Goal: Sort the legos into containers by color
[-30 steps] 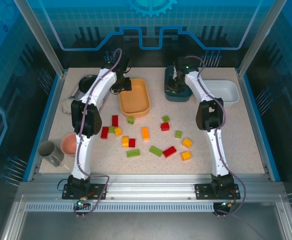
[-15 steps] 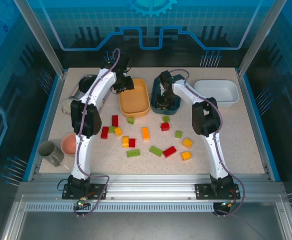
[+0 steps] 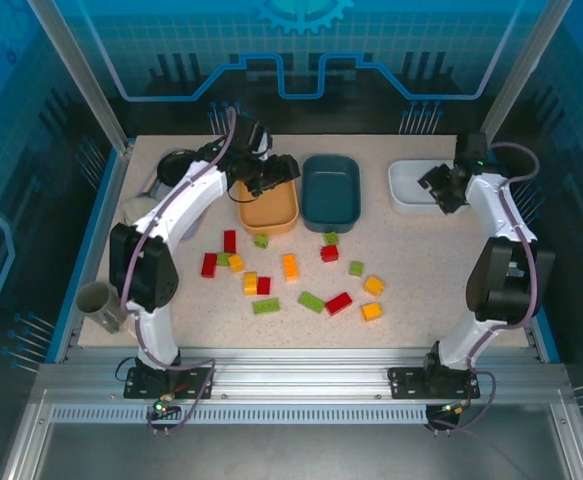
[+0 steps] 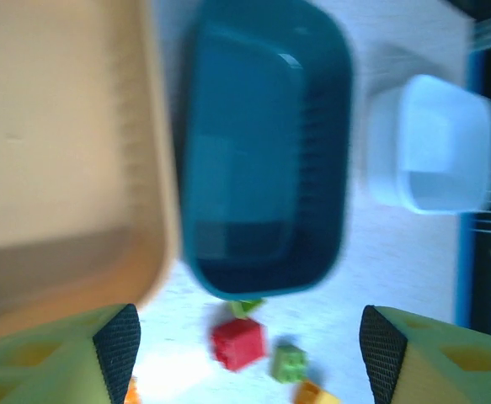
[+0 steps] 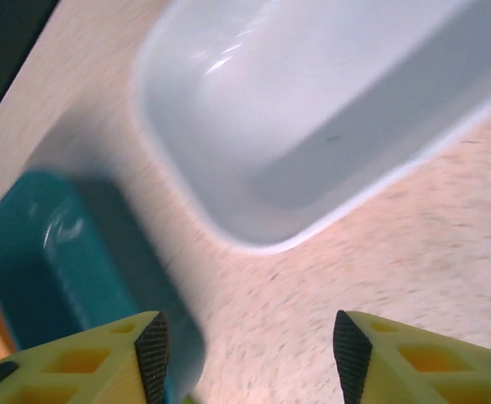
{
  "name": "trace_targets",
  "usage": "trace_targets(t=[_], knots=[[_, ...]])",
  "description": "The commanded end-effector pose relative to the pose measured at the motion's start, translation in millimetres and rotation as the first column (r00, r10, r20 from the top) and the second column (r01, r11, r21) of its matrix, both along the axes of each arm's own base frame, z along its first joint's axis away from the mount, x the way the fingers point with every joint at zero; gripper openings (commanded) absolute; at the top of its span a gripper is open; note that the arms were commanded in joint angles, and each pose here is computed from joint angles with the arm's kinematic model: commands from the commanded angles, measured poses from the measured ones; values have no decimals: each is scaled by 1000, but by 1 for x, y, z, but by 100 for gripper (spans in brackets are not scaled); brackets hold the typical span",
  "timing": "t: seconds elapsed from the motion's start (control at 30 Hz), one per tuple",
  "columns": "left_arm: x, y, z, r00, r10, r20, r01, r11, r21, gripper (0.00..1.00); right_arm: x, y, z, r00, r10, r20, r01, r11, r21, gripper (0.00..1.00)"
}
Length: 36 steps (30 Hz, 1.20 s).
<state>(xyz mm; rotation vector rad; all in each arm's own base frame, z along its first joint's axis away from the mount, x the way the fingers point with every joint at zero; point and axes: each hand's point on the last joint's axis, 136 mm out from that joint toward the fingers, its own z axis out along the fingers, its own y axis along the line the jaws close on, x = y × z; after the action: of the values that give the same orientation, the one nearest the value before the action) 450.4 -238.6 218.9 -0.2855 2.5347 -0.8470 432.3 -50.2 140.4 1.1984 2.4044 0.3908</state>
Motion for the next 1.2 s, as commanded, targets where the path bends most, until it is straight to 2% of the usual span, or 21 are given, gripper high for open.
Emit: trace_targets(t=[0.0,0.2,0.33,0.43,0.53,0.6,0.73,0.93,1.03,1.17], knots=[[-9,-32,23,997,-47,58,55,989,-138,74,16,2,-22,995,-96,3,94,988,121,61],[-26,-36,11,998,-59,27,62,989,-131,74,29,-8,-53,983,-171,-72,180,973,144,61],[-29,-33,12,998,-60,25,63,991,-120,73,24,-7,-76,967,-189,-172,216,965,152,54],[-30,-31,13,998,-59,26,62,992,-109,73,24,-8,-82,965,-188,-183,213,969,126,44],[-32,-25,12,998,-50,25,52,996,-78,73,22,-12,-83,965,-150,-213,171,982,80,27],[-34,-18,11,999,-40,23,42,997,-65,73,18,-15,-82,962,-100,-255,110,994,25,18],[-34,-7,9,1000,-23,16,24,998,-57,73,0,-26,-79,939,-3,-343,-27,996,-83,9],[-32,8,9,1000,-10,19,10,999,-32,73,-19,-28,-68,907,190,-376,-265,951,-157,3],[-33,19,6,1000,2,6,-2,1000,-9,73,-18,-13,-68,854,368,-368,-437,891,-123,2],[-39,33,4,1000,16,2,-16,1000,9,72,-11,16,-73,736,564,-374,-637,764,-101,1]])
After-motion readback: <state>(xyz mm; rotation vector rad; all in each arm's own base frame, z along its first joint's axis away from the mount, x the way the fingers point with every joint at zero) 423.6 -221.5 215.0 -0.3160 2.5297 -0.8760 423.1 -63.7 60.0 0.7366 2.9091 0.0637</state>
